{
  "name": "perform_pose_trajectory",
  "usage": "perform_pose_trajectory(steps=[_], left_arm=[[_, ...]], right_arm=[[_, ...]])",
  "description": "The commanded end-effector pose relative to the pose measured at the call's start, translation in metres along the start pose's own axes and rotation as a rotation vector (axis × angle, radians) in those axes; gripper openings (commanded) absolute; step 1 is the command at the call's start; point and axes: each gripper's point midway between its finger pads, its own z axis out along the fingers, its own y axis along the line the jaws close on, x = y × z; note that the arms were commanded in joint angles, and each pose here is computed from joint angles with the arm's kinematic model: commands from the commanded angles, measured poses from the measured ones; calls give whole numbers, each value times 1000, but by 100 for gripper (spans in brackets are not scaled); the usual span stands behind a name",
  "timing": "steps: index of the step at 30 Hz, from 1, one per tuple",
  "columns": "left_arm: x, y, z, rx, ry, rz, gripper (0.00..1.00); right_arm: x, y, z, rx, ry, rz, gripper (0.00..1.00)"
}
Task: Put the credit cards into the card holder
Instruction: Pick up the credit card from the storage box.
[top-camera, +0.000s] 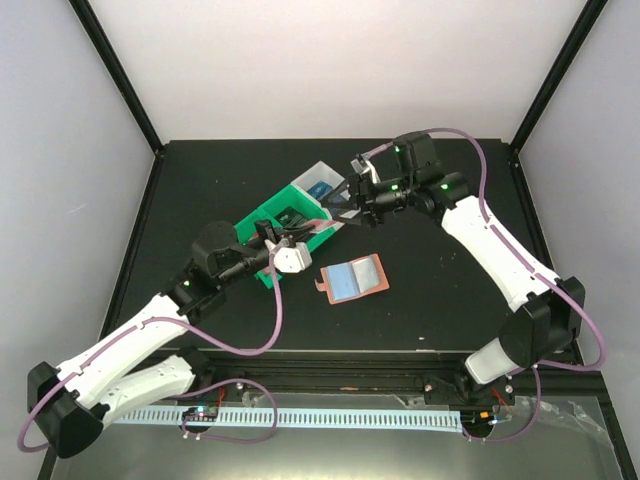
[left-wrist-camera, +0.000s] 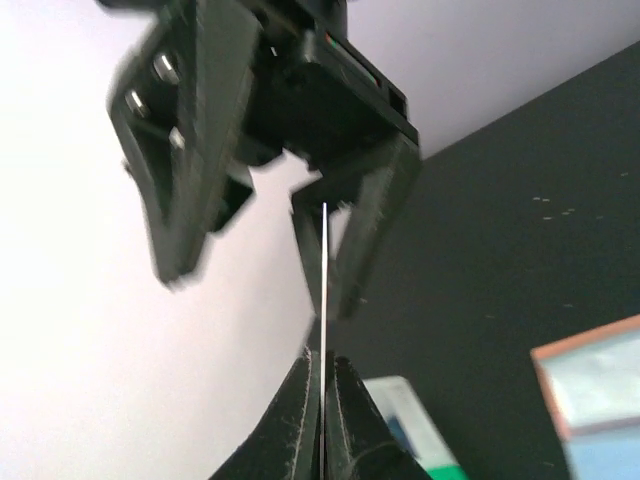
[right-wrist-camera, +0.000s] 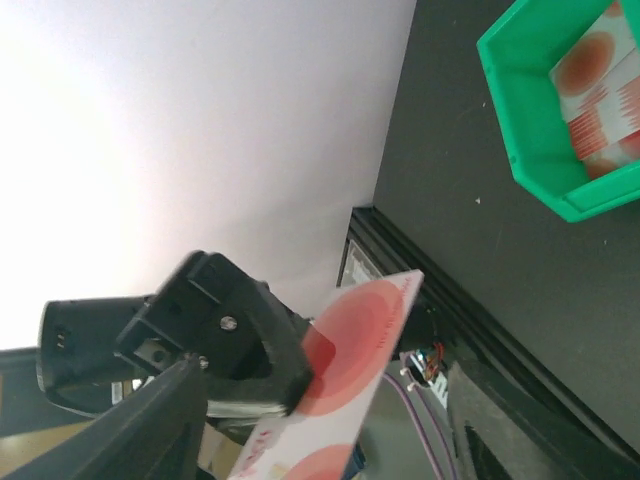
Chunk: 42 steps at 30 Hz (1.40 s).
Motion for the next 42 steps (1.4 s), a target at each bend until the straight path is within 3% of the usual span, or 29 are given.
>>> perform_pose_trajectory(steps=[1,4,8,13,16,21,26,30,34,39,42], left_arm=[[-49,32,1,-104,-158,299,1],[-50,36,4,-133,-165,344,2],[-49,35,6,-142,-165,357,2],[-41,29,10,-131,-149,362,6],[-37,28,13,-132,-135,348,25],[-21,27,13,-127,-66,207,64],[-6,32,5,-155,1,-203,79],[7,41,4,-195,97,-761,83],[15,45,2,-234,224,-1221,87],[-29,53,3,-113,-78,-1612,99],[-40,60,14,-18,-188,-1774,99]], right_arm=[[15,0,8,-3,58,56,65],[15,-8,8,31,49,74,57],[11,-3,11,-18,31,112,34],[4,18,8,-116,5,129,14],[3,26,5,-144,-2,132,1],[-13,21,-7,-100,-115,63,1],[-38,5,-35,17,-320,-112,1],[-44,12,-50,65,-425,-294,1],[-45,17,-58,70,-480,-386,1],[-36,44,-58,-75,-468,-424,1],[-28,61,-59,-158,-439,-433,1]])
